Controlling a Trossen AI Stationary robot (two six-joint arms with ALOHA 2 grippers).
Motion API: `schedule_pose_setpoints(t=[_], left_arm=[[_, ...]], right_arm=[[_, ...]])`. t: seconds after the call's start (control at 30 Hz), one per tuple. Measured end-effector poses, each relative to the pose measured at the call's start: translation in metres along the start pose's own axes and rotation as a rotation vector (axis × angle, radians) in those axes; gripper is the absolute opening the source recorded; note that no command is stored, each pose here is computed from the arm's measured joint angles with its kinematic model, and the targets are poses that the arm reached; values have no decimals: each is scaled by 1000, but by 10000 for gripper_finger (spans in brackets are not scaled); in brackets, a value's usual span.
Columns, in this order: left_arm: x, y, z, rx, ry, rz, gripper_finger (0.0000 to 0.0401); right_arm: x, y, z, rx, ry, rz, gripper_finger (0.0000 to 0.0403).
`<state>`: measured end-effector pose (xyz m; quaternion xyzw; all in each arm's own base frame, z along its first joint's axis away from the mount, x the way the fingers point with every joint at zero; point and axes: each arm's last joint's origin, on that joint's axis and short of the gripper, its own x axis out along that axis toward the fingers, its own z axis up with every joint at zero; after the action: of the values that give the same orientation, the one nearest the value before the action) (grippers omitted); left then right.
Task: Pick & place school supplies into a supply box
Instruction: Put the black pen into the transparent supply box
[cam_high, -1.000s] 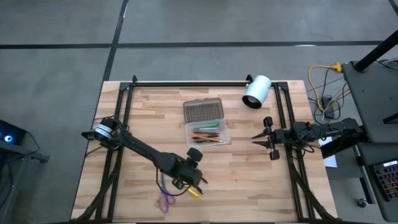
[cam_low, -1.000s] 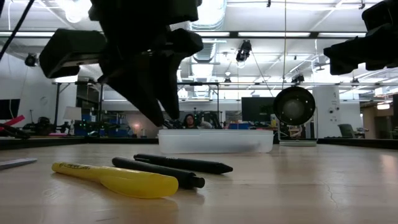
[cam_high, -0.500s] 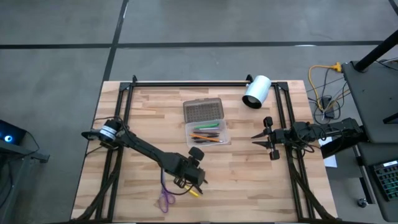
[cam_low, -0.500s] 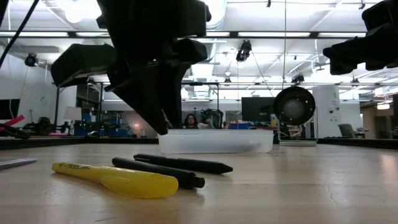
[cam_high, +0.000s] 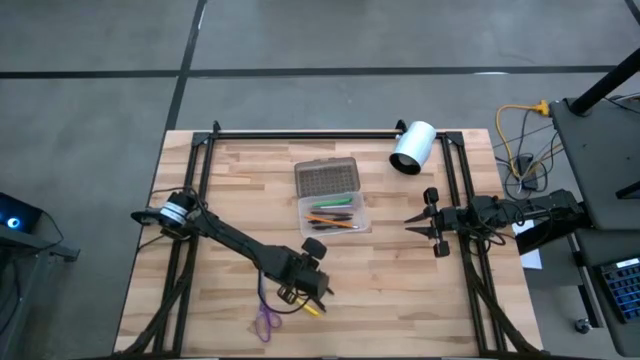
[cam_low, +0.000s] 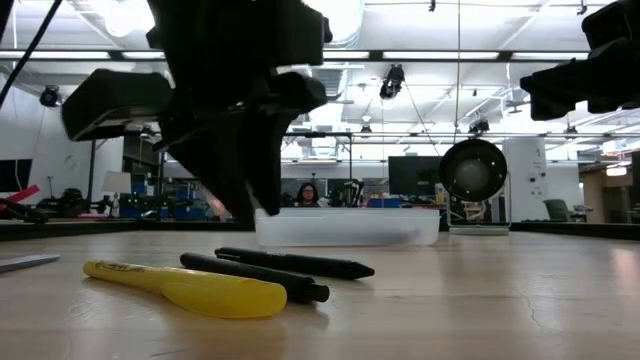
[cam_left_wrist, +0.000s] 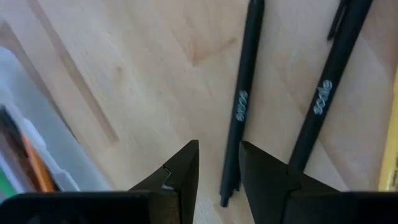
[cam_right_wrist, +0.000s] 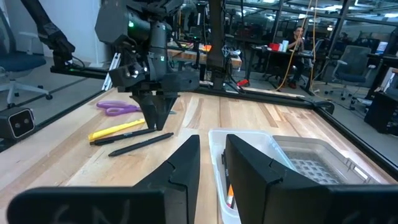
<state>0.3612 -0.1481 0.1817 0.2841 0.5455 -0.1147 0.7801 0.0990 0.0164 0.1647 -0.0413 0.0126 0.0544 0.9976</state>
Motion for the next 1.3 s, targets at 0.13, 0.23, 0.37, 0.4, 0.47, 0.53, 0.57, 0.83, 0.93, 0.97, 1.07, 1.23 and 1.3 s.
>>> schedule_pose_setpoints(t=[0.13, 0.23, 0.37, 0.4, 0.47, 0.53, 0.57, 0.83, 0.93, 0.97, 1.07, 1.23, 1.3], left_arm=[[3, 1, -2, -14, -9, -34, 99], [4, 2, -2, -16, -11, -36, 99], [4, 2, -1, -19, -22, -55, 99], [4, 1, -1, -19, -27, -68, 99], [5, 2, -1, -24, -37, -79, 99], [6, 2, -2, -26, -35, -82, 99], [7, 3, -3, -29, -31, -83, 99], [13, 6, -9, -50, -16, -81, 99], [17, 7, -12, -56, -17, -92, 99], [18, 7, -12, -59, -20, -98, 99], [21, 8, -15, -65, -19, -103, 99], [23, 9, -17, -69, -13, -102, 99], [24, 9, -17, -72, -20, -100, 99]], right_arm=[[0, 0, 0, 0, 0, 0, 77], [0, 0, 0, 0, 0, 0, 81], [0, 0, 0, 0, 0, 0, 81], [0, 0, 0, 0, 0, 0, 79], [0, 0, 0, 0, 0, 0, 75], [0, 0, 0, 0, 0, 0, 72], [0, 0, 0, 0, 0, 0, 70], [0, 0, 0, 0, 0, 0, 75], [0, 0, 0, 0, 0, 0, 80], [0, 0, 0, 0, 0, 0, 81], [0, 0, 0, 0, 0, 0, 84], [0, 0, 0, 0, 0, 0, 80], [0, 0, 0, 0, 0, 0, 77]])
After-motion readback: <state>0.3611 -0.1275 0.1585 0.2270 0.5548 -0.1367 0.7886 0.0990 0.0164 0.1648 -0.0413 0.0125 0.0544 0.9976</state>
